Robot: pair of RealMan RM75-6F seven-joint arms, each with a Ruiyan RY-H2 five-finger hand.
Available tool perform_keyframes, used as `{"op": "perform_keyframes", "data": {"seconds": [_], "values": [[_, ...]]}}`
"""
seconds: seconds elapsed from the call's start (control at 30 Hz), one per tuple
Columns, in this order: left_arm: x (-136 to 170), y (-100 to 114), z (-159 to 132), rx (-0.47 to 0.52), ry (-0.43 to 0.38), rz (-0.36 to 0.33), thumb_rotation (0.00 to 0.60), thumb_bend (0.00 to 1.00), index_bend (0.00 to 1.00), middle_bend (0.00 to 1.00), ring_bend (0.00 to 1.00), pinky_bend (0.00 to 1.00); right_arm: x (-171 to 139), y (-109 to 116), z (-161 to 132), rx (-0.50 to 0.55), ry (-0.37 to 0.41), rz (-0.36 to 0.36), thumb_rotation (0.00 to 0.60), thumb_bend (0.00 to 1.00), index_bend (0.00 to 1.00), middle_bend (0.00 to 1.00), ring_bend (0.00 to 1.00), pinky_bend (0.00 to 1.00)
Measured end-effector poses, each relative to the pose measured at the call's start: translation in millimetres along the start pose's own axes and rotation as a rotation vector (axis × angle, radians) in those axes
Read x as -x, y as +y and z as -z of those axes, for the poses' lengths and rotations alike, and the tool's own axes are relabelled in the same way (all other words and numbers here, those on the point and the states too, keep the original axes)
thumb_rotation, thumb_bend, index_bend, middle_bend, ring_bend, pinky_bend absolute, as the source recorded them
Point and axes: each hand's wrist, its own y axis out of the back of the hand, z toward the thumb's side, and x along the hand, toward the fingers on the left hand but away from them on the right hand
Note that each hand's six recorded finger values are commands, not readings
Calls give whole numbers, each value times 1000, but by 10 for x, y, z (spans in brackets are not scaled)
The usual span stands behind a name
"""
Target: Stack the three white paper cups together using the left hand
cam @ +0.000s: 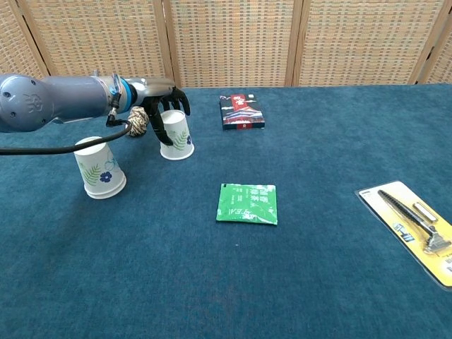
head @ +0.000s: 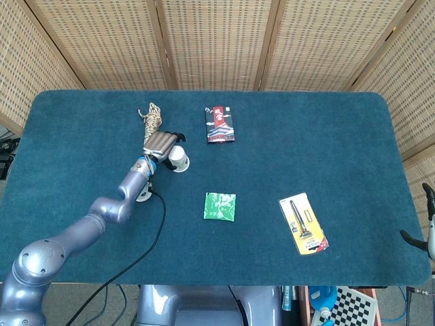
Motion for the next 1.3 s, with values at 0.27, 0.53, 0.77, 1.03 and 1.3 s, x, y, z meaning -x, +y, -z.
{"op": "perform_keyframes", "data": {"seconds": [0.27,0.53,0.77,1.03,1.3], "values": [[-27,-6,-17,-6,-8,-16,600,125,433,438,375,397,3,-10,-1,-4,0,-1,600,0,21,0,0,0],[-4,37,34,15,-13,-32,600,125,464,464,399,402,1,-22,-7,-4,2,-4,600,0,21,0,0,0],[48,191,52,18,-36,-74,600,125,465,466,401,402,-8,-34,-29,-8,9,-7,600,0,21,0,0,0],[286,529,6,30,-114,-133,600,125,465,468,401,402,-20,-68,-83,-16,26,-16,600,0,21,0,0,0],[874,793,157,-20,-169,-120,600,125,465,468,401,402,-29,-118,-135,-21,40,-30,600,0,21,0,0,0]]}}
